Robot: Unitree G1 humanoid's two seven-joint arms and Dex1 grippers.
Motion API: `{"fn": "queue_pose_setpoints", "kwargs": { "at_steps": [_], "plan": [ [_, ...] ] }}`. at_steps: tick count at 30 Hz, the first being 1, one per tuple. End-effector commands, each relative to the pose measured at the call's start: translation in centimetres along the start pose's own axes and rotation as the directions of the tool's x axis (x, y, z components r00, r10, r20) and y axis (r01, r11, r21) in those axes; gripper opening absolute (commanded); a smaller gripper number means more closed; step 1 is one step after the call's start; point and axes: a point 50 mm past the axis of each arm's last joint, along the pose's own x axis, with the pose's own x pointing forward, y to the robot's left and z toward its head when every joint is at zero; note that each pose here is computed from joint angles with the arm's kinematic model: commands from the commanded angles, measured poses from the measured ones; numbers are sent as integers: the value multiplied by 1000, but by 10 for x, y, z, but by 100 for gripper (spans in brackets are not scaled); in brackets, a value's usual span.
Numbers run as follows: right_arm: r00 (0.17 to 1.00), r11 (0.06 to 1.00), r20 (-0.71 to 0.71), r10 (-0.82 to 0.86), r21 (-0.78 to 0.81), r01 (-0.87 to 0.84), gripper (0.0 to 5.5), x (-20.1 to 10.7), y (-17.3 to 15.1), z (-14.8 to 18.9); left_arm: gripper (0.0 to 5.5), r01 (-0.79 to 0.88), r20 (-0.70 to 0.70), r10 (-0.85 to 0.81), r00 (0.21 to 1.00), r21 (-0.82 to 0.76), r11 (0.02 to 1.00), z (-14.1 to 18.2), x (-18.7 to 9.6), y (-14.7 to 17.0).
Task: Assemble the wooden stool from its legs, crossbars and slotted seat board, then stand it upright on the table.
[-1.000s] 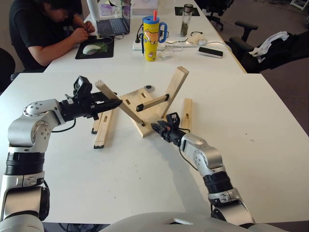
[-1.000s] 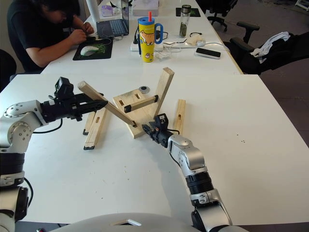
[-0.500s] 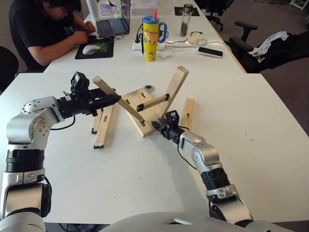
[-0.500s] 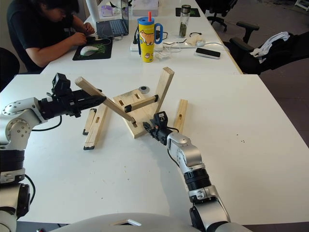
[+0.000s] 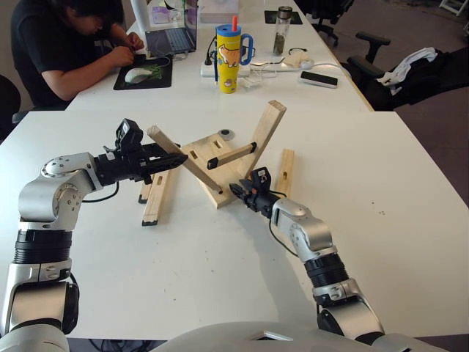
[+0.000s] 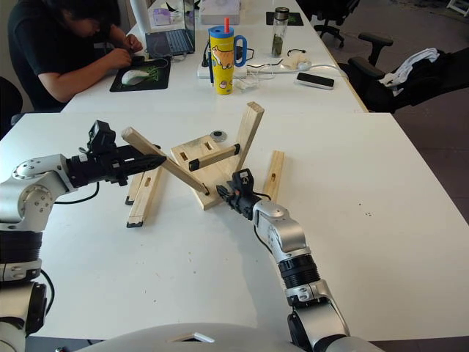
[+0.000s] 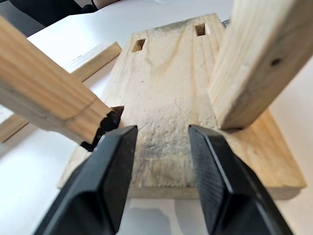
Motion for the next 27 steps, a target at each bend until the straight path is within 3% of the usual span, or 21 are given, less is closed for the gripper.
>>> {"fn": "queue_pose_setpoints", "kwargs": {
  "at_steps": [1, 9, 17, 27],
  "plan": [
    [995, 1000, -101, -6, 21, 8, 195, -1, -1, -20, 203, -30, -58, 31, 998, 18, 999, -3, -3, 4],
    [995, 1000, -104, -12, 25, 15, 195, -1, 1, -21, 203, -29, -177, 44, 983, 86, 996, 11, 1, -1],
    [993, 999, -119, -18, 30, 22, 195, -3, 2, -25, 203, -33, -110, 44, 993, 104, 994, 41, 5, -7],
    [992, 999, -124, -22, 30, 25, 195, -3, 2, -26, 203, 1, -146, 14, 989, 102, 995, 39, 4, -12]
  ]
}}
